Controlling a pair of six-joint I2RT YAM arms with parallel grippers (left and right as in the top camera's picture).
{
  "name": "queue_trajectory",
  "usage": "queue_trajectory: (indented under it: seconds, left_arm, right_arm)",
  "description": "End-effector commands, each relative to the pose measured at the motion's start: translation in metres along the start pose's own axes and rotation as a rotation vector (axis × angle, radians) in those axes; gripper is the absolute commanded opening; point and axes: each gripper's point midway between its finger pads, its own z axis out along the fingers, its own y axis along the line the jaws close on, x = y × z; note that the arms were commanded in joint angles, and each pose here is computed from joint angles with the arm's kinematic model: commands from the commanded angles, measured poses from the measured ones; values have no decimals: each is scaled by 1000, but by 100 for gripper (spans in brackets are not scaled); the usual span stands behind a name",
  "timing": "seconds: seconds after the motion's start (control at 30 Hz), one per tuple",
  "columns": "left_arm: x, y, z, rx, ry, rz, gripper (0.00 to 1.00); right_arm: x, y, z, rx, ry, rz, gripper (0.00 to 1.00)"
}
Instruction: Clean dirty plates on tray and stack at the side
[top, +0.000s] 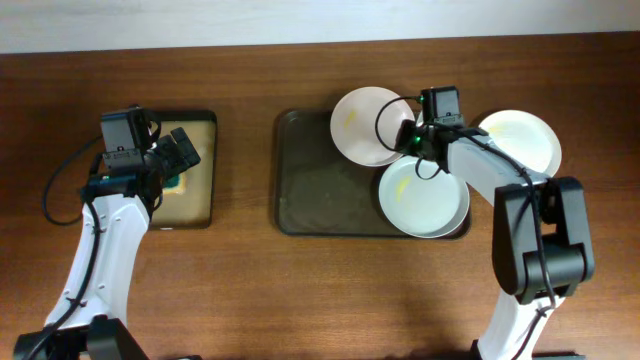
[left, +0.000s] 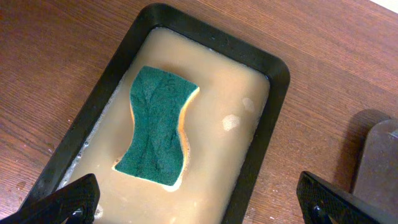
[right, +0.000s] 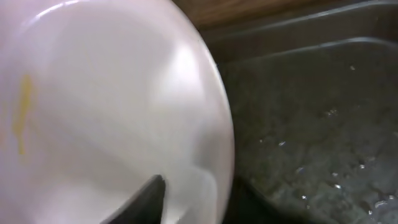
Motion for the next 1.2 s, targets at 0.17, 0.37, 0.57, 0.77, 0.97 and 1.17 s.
queue_trajectory:
  seconds: [0.17, 0.37, 0.57, 0.77, 0.97, 1.17]
  left_arm:
    - [-2, -1, 0, 9, -2, 4, 99]
    - [-1, 0, 0, 8, -2, 4, 99]
    - [-2, 0, 0, 8, -2, 4, 99]
    - [-1, 0, 0, 8, -2, 4, 99]
    - [6, 1, 9, -2, 32, 7, 100]
    - [32, 7, 46, -32, 127, 13, 100]
  right_arm:
    - [9, 16, 6, -12, 11, -36, 30]
    - [24, 6, 26, 37, 41, 4, 30]
    - [25, 26, 27, -70, 52, -48, 12]
    - [39, 61, 18, -199, 112, -221, 4]
    - [91, 78, 2, -285, 312, -280, 4]
    - [123, 76, -6, -252, 431, -285, 4]
